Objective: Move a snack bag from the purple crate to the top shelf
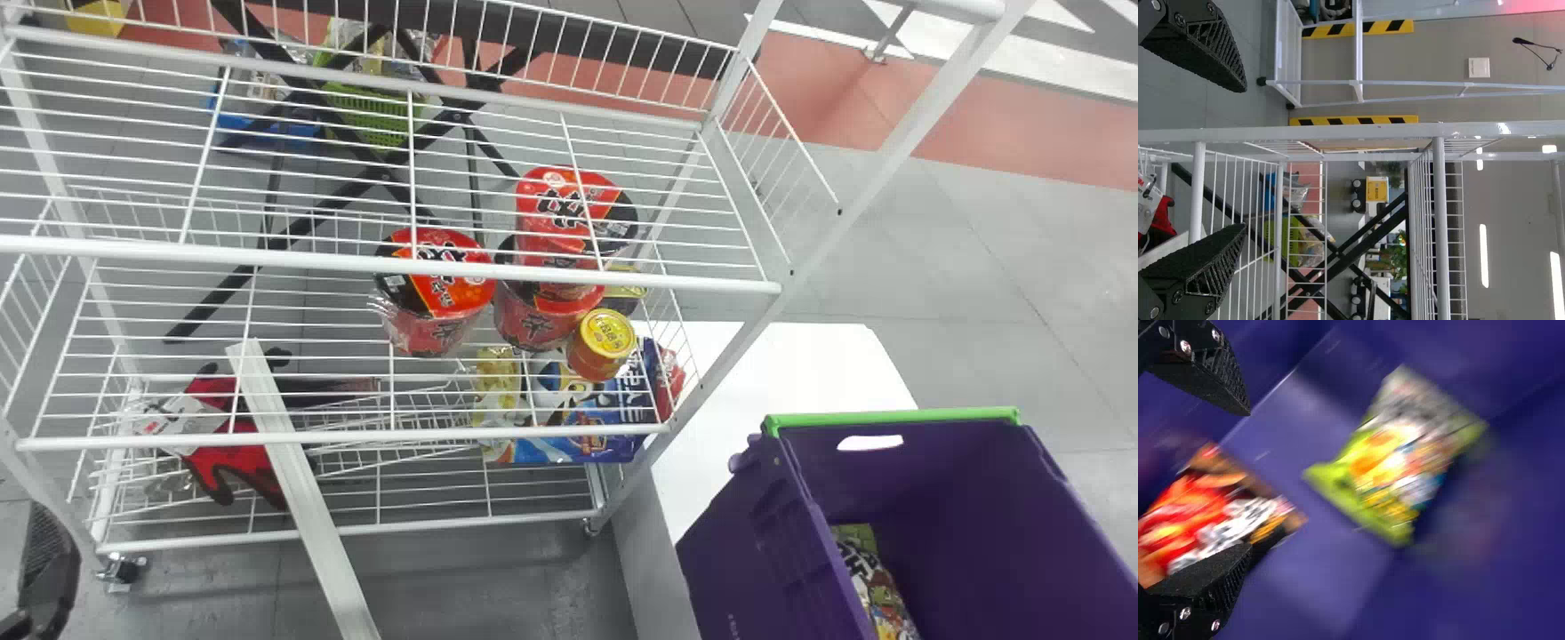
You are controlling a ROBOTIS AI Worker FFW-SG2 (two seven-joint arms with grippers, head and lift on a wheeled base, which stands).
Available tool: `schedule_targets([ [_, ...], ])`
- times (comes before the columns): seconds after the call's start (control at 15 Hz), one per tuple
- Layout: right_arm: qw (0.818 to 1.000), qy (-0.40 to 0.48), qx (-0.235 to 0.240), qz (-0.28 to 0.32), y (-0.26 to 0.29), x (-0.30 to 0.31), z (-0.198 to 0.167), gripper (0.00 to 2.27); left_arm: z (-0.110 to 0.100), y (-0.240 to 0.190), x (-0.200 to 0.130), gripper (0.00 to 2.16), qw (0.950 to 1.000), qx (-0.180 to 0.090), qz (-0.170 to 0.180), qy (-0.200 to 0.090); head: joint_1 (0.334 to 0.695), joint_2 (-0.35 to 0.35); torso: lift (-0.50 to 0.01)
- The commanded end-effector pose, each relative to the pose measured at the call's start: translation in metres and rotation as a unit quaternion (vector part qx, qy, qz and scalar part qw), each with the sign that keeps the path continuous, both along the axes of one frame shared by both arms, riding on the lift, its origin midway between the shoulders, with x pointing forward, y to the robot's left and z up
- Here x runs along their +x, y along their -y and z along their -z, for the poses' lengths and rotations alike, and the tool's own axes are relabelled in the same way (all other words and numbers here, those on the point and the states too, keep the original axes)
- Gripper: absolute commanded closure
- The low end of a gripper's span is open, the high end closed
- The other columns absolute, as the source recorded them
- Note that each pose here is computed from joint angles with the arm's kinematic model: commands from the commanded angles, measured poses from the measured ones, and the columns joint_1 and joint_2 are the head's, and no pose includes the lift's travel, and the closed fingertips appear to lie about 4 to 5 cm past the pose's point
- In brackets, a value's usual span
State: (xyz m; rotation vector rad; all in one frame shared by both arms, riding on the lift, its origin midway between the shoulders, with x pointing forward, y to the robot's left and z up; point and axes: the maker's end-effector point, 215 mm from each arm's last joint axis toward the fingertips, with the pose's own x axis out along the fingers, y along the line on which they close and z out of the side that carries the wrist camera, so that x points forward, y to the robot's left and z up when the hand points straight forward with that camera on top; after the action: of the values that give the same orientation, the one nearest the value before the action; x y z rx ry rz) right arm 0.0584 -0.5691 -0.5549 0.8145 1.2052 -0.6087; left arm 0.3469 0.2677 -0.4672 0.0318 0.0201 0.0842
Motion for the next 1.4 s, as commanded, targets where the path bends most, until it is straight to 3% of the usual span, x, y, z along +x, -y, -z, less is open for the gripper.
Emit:
schedule_targets([
  [0.0, 0.996, -0.071, 0.047, -0.012, -0.015, -0.027, 0.038, 0.11, -0.002, -0.003, 0.001, 0.08, 1.0000, 0.001, -0.002, 0.003, 0.695, -0.350, -0.454],
  [0.67, 0.973, -0.205, 0.072, -0.072, -0.028, -0.052, 0.087, 0.08, -0.002, -0.006, 0.005, 0.08, 1.0000, 0.000, -0.004, 0.008, 0.695, -0.350, -0.454],
  [0.93, 0.979, -0.160, 0.031, -0.119, -0.009, -0.027, 0.112, 0.08, 0.001, -0.002, 0.005, 0.08, 1.0000, -0.002, 0.001, 0.007, 0.695, -0.350, -0.454],
  [1.33, 0.977, -0.125, 0.036, -0.168, -0.046, -0.017, 0.150, 0.08, -0.004, -0.001, 0.004, 0.08, 0.9999, -0.003, 0.001, 0.015, 0.695, -0.350, -0.454],
])
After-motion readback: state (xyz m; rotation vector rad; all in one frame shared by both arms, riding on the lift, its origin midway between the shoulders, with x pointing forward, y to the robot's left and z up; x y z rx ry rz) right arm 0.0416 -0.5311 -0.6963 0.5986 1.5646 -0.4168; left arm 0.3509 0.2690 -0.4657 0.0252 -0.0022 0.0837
